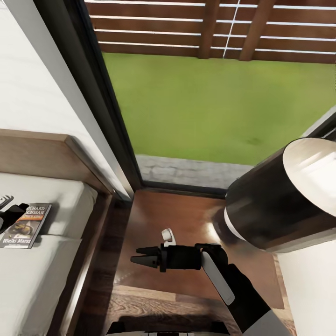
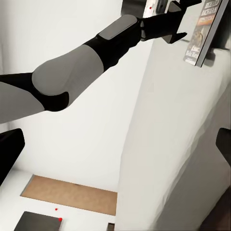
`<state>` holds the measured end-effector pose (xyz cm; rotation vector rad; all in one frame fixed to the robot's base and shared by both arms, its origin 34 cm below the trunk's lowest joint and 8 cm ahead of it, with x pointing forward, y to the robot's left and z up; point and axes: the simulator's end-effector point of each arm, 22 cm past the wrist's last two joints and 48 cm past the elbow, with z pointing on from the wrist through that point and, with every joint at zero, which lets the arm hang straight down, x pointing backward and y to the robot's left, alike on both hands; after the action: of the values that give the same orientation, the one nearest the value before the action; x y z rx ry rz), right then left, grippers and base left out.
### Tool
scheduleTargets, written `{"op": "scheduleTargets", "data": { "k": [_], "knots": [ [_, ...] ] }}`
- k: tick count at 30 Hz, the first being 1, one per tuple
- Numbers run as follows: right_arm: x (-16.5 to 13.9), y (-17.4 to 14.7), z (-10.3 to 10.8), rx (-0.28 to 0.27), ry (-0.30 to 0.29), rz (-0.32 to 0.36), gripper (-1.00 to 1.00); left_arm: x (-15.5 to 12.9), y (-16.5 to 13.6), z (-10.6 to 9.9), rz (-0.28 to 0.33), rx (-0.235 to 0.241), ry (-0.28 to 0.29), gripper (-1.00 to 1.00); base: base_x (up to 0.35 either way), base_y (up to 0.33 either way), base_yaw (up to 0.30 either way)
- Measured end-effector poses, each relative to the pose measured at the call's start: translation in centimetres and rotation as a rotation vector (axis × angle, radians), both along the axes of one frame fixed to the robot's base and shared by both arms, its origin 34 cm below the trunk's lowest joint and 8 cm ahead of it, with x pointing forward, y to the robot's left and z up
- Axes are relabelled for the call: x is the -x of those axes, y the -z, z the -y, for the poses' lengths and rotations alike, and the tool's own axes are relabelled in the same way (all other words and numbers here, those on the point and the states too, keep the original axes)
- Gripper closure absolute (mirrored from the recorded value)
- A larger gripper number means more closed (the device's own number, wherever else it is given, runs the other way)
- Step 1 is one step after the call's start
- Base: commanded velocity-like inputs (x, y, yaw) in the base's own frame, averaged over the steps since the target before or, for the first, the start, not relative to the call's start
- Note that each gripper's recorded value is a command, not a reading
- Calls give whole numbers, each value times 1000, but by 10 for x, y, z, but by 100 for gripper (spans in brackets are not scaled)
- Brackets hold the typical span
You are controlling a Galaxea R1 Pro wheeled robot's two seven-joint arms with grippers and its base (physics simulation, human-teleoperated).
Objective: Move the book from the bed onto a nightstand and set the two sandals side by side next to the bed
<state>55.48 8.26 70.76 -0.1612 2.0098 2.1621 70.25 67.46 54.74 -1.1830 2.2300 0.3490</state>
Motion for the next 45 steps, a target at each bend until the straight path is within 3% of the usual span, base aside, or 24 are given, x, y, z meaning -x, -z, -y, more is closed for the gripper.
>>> {"op": "scheduleTargets", "data": {
  "k": [45],
  "knots": [
    [0,0,0,0,0,0,-100,0,0,0,0,0,0,-100,4,7,0]
  ]
}}
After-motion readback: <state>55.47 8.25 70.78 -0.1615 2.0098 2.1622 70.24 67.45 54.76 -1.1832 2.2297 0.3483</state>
